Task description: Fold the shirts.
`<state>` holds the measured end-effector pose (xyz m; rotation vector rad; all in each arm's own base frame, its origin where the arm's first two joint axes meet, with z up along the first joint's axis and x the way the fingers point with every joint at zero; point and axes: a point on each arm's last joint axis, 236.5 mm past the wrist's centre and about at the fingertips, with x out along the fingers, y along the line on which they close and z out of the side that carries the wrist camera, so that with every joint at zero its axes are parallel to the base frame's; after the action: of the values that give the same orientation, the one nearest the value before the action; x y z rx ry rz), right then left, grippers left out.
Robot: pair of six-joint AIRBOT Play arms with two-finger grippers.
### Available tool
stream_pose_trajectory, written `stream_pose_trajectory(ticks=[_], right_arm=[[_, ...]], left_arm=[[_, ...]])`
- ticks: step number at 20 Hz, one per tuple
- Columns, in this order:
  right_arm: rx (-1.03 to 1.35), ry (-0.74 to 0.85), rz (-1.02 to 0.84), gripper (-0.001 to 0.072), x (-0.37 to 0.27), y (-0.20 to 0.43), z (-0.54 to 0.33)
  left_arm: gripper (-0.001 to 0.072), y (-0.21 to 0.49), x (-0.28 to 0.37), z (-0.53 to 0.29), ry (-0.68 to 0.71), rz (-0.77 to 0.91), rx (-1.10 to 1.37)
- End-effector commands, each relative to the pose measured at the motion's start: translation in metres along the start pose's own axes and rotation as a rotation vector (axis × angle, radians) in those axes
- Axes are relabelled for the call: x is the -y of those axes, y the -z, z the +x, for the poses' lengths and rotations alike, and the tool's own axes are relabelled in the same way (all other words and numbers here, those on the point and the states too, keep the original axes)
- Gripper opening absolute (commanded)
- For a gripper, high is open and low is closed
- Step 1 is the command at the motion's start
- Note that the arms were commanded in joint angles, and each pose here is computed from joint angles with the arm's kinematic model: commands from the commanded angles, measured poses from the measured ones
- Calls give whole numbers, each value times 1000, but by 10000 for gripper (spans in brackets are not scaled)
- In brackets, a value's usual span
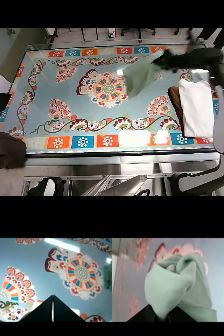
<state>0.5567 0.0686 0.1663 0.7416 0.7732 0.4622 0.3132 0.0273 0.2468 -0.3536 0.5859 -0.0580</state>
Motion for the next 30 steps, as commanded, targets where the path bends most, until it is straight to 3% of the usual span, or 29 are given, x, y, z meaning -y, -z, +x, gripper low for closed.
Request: stream_pose_trajectory(ticks=[1, 5, 10, 15, 21, 26, 27, 28, 29, 30], right_arm=[[248, 77, 85, 19, 45, -83, -102], [323, 189, 226, 20, 121, -96, -173], [215, 480, 570, 19, 200, -36, -220], [204, 544, 737, 19, 190, -16, -232], [57, 1005, 866, 19, 191, 67, -287], [-16, 1047, 847, 33, 179, 84, -277], [-33, 1050, 853, 74, 182, 88, -270], [-59, 1053, 855, 316, 186, 94, -263], [-92, 1059, 858, 660, 190, 100, -257], [-138, 1060, 833, 696, 194, 105, -250]], left_arm=[[14, 0, 0, 0, -1, -1, -1], [14, 2, 0, 0, 2, -2, -11], [14, 9, 2, 0, 8, -13, -37], [14, 10, 2, 0, 9, -15, -43], [14, 10, 2, 0, 9, -15, -44], [14, 11, 2, 0, 9, -14, -48], [14, 13, 2, 0, 11, -14, -57], [14, 16, 3, 0, 13, -14, -67], [14, 17, 3, 0, 14, -14, -72], [14, 18, 3, 0, 14, -14, -75]])
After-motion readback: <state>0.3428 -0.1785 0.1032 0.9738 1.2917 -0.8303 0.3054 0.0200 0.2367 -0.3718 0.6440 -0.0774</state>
